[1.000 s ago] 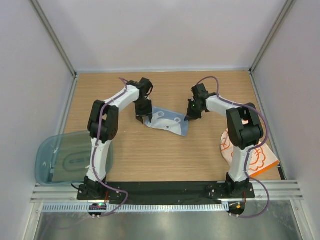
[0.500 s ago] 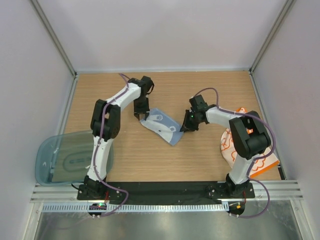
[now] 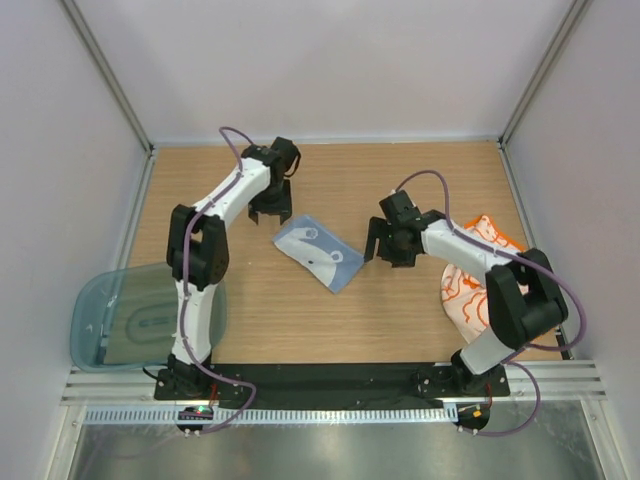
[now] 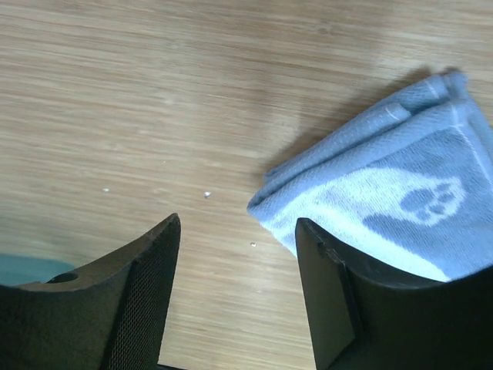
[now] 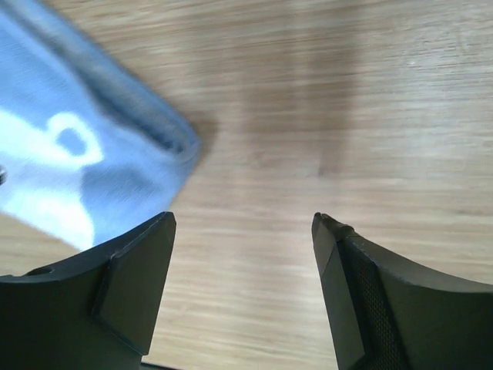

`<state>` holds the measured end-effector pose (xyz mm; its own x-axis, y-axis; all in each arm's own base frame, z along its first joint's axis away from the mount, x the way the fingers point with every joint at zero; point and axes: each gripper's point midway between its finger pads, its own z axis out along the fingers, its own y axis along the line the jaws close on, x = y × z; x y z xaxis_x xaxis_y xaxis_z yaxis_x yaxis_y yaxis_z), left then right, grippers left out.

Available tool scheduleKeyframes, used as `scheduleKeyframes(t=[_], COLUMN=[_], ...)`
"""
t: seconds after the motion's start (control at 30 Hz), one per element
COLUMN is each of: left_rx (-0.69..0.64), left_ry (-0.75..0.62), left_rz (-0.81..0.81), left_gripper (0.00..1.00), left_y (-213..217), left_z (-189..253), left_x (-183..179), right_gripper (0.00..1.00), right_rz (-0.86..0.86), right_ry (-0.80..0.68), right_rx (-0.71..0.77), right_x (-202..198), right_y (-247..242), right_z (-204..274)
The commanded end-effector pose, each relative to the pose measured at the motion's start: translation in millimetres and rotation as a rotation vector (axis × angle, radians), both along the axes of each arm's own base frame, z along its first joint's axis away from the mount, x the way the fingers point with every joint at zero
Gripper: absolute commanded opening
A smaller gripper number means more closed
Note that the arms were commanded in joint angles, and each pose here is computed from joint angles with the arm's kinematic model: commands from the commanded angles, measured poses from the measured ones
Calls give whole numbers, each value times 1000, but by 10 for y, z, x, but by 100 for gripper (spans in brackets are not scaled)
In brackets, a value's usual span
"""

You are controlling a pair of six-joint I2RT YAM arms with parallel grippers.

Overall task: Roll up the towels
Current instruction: Fold the towel

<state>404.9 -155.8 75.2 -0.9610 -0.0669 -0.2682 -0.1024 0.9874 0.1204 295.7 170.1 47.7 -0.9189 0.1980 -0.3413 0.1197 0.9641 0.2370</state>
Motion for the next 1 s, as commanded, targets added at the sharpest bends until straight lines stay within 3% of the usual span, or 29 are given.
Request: scheduleKeyframes(t=[0.0,0.07,0.1,0.13,0.17,0.2,0.3,0.5,0.77,0.97], left_rx=[4,-10,-26,-76,-92,-97,-139,-201,-242,-207], left_ry=[-139,-152,-159,-177,-170,-155,-109,-34,27,29], left_rz=[5,-14,-25,-46,-67,-87,-137,-134,-67,-39], left_gripper=[63,58,54,47,46,45,43,42,43,43], left_y=[96,61,27,-76,-153,-189,-394,-598,-758,-742], left_z=[575,572,570,606,581,530,393,116,-228,-521], left_x=[36,-12,-23,-24,-58,-93,-106,-39,34,140], right_gripper=[79,75,62,54,47,34,17,12,7,3], right_rz=[71,93,130,145,157,175,234,305,227,179], right_ry=[-153,-204,-210,-207,-204,-192,-155,-92,20,102], right_rx=[18,80,178,215,251,283,395,550,452,422], right_x=[8,0,-23,-53,-53,-66,-41,-59,6,-205], right_y=[125,224,396,460,526,598,862,1201,1014,858], right_z=[491,685,778,793,813,817,816,650,-84,-428])
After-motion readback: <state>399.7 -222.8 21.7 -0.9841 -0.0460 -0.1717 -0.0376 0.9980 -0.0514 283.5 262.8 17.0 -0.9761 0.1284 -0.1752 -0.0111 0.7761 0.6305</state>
